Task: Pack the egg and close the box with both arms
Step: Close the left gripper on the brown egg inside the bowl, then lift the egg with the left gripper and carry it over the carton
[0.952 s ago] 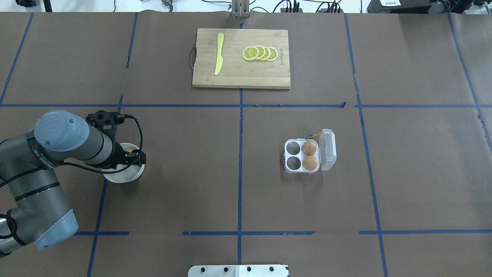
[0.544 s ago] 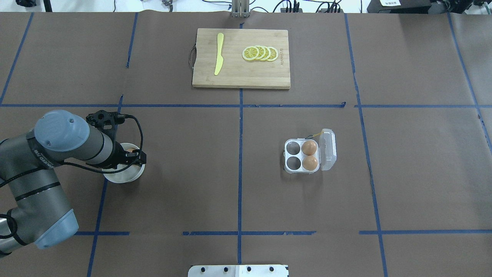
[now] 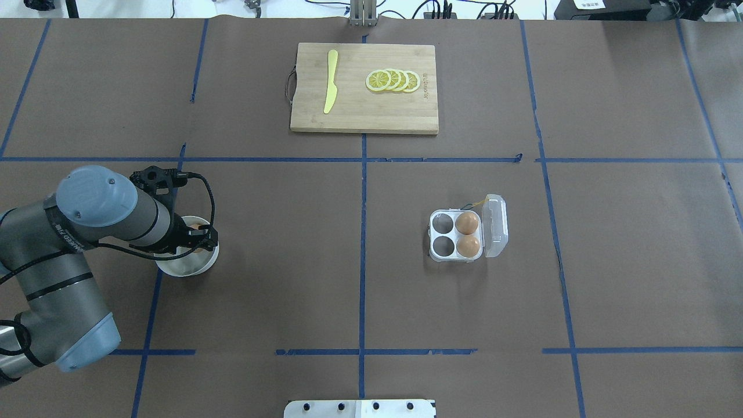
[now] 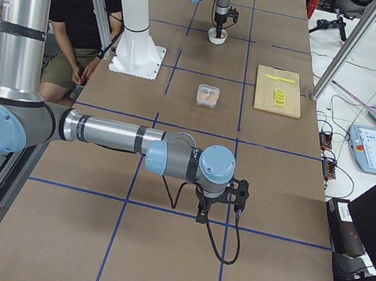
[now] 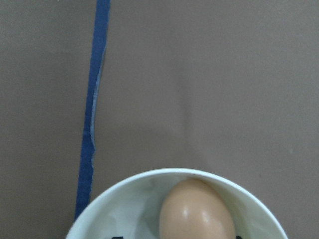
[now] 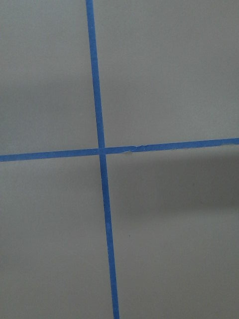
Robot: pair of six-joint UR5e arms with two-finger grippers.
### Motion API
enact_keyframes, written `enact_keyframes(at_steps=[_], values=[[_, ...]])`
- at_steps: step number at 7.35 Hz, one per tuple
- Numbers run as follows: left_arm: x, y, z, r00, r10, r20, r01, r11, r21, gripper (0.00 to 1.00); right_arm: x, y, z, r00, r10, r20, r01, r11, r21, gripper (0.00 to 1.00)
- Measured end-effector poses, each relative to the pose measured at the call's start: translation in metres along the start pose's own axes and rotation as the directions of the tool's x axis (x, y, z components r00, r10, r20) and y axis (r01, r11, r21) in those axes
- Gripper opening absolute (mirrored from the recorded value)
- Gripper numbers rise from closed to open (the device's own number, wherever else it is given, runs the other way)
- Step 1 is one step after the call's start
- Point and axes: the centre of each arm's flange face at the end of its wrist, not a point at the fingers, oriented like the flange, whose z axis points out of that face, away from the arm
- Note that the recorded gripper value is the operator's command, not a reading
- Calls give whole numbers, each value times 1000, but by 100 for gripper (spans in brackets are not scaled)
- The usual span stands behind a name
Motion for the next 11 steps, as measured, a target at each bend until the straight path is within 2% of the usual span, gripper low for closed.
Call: enact_keyframes(at_steps=[2, 3, 6, 7, 9, 11], values=[[-2, -5, -1, 1000, -3, 5, 3, 1000, 17, 67, -1, 1, 0, 1000, 2, 15, -2, 1000, -2, 100], [-3, -6, -2, 1000, -5, 6, 5, 1000, 21, 63, -1, 1, 1, 1000, 2, 18, -2, 1000, -2, 100], [-1, -9, -2, 1000, -8, 4, 8, 1000, 23, 13, -1, 2, 1, 1000, 3, 19, -3, 1000, -2, 100], [0, -10, -3, 1000, -9, 1, 9, 1000, 25, 1, -1, 3, 1, 1000, 3, 19, -3, 1000, -3, 100], [0, -12, -8, 1000, -11, -5, 11, 999, 32, 0, -1, 3, 1, 1000, 4, 20, -3, 1000, -3, 100], [-5, -8, -31, 1000, -10, -29, 12, 999, 48, 0, -1, 3, 1, 1000, 3, 20, -3, 1000, -3, 100]])
